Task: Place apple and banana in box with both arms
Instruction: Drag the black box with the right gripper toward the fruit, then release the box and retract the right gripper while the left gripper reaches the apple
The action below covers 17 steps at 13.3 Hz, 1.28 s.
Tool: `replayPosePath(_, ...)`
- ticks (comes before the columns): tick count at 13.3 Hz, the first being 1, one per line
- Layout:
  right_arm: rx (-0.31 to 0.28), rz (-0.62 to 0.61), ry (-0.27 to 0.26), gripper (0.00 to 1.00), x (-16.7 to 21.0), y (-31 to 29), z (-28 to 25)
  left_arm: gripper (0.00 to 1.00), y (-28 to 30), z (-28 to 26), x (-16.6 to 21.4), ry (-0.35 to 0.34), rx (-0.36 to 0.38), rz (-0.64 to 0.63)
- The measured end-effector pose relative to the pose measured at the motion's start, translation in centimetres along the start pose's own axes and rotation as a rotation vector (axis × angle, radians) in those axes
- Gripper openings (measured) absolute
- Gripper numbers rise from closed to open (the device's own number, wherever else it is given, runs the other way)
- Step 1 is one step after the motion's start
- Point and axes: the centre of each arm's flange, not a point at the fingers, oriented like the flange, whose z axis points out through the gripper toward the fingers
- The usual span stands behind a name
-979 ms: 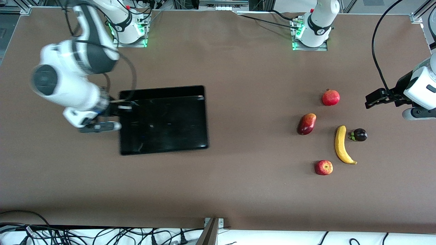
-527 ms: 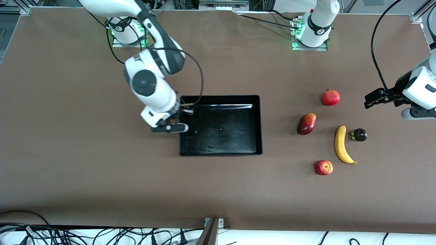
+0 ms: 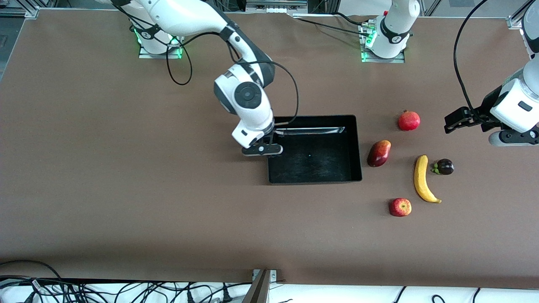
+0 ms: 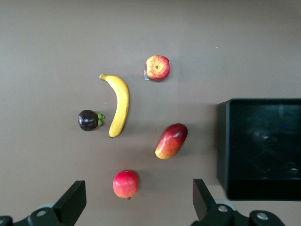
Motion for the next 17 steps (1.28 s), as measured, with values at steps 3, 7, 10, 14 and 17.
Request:
replayPosePath(3, -0.026, 0.072, 0.035, 0.04, -1.3, -1.4, 1.5, 1.00, 1.3, 0.0, -0.1, -0.001, 0.004, 0.014)
replayPosePath(7, -0.040, 0.072, 0.073, 0.04, -1.8, -2.0, 2.5, 1.00, 0.9, 0.0, -0.1, 0.001, 0.017, 0.002)
replayPosePath(10, -0.042, 0.060, 0.078, 0.04, -2.2, -2.4, 2.7, 1.00, 0.8, -0.7, -0.3, 0.014, 0.022, -0.001)
replayPosePath(14, -0.049, 0.039, 0.109, 0.38, -1.9, -2.9, 1.7, 1.00, 0.8, -1.1, -0.5, 0.021, 0.024, -0.003)
replayPosePath(17, -0.093, 0.088, 0.135, 0.70, 0.9, -0.8, -4.1, 1.00, 0.6, -1.1, -0.5, 0.020, 0.024, -0.007)
